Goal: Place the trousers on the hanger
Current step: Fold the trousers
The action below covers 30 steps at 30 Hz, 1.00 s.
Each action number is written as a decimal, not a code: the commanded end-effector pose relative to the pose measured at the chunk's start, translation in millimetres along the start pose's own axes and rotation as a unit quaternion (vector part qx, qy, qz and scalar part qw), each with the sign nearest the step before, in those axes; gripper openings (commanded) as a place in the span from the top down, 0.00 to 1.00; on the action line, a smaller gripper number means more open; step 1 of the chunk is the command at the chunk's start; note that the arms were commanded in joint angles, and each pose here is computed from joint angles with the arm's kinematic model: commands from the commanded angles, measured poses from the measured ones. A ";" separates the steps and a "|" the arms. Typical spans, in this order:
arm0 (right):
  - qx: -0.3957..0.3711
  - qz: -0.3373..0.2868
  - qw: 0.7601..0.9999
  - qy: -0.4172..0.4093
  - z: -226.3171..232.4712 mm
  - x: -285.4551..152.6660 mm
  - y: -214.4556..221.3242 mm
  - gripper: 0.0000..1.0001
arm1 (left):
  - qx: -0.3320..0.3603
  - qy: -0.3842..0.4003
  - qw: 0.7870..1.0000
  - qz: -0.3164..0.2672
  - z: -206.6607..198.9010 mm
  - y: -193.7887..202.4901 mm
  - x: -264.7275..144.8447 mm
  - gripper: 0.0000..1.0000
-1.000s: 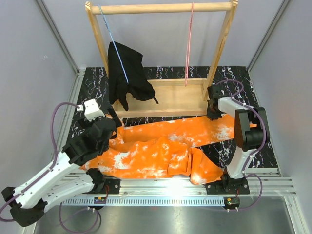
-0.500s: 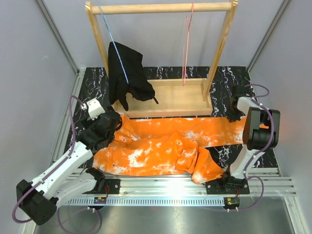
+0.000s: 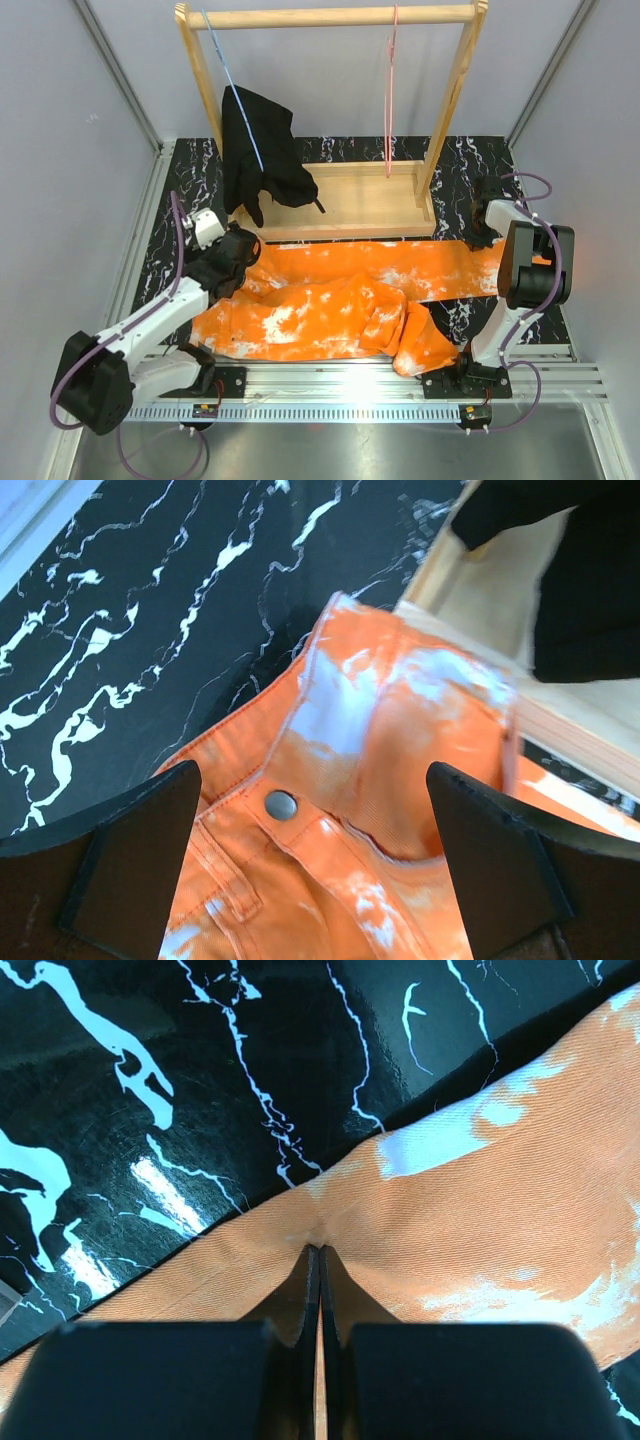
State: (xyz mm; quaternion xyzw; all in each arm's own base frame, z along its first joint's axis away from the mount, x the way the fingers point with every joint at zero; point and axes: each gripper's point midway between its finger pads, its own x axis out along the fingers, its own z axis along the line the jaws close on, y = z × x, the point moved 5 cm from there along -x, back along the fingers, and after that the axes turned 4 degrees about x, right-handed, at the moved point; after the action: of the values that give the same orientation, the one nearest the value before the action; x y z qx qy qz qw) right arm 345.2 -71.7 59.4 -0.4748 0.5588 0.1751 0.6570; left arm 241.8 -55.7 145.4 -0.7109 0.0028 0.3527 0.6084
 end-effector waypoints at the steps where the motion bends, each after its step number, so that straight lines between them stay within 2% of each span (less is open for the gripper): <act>1: -0.004 0.026 1.000 0.016 -9.2 -0.6 16.6 1.00 | -0.030 0.002 1.000 -0.002 -6.2 1.4 16.9 0.01; 5: -0.003 0.026 1.000 0.012 -9.1 -1.2 17.3 1.00 | -0.044 0.007 0.999 -0.001 -5.8 3.1 30.6 0.02; 8: -0.002 0.024 1.000 0.012 -9.0 -2.5 17.2 1.00 | -0.044 0.019 0.999 0.008 -9.6 1.7 42.0 0.13; 9: -0.002 0.022 1.000 0.012 -9.1 -3.2 16.3 1.00 | -0.038 0.024 0.999 0.009 -11.6 0.8 43.9 0.19; 13: -0.001 0.022 1.000 0.014 -10.0 -3.3 17.2 1.00 | -0.025 0.031 0.999 0.011 -19.3 1.3 51.2 0.69; 14: -0.001 0.021 1.000 0.014 -10.2 -3.9 17.2 1.00 | -0.023 0.020 0.999 0.009 -17.5 1.0 52.6 0.90; 15: -0.001 0.022 1.000 0.014 -10.9 -4.0 17.3 1.00 | -0.023 0.014 1.000 0.007 -16.0 -1.1 53.5 0.97; 18: 0.001 0.019 1.000 0.014 -11.3 -5.6 17.0 1.00 | -0.021 -0.018 1.000 0.009 -3.7 -2.4 60.1 1.00; 21: 0.001 0.018 1.000 0.016 -11.4 -6.2 16.9 1.00 | -0.062 -0.050 0.996 0.030 17.6 -3.9 69.2 1.00; 24: 0.001 0.020 1.000 0.013 -10.6 -5.9 17.6 1.00 | -0.100 -0.071 0.992 0.024 34.8 -17.2 71.5 1.00; 30: 0.002 0.019 1.000 0.006 -8.6 -6.4 16.5 1.00 | -0.101 -0.083 0.991 0.027 46.1 -34.0 77.8 1.00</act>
State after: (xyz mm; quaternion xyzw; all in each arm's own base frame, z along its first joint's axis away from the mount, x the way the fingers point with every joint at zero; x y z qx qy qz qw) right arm 337.4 -65.9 59.6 -0.4667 0.5549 0.1852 0.6633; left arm 278.7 11.3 107.4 -0.7323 -0.0203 0.4388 0.5204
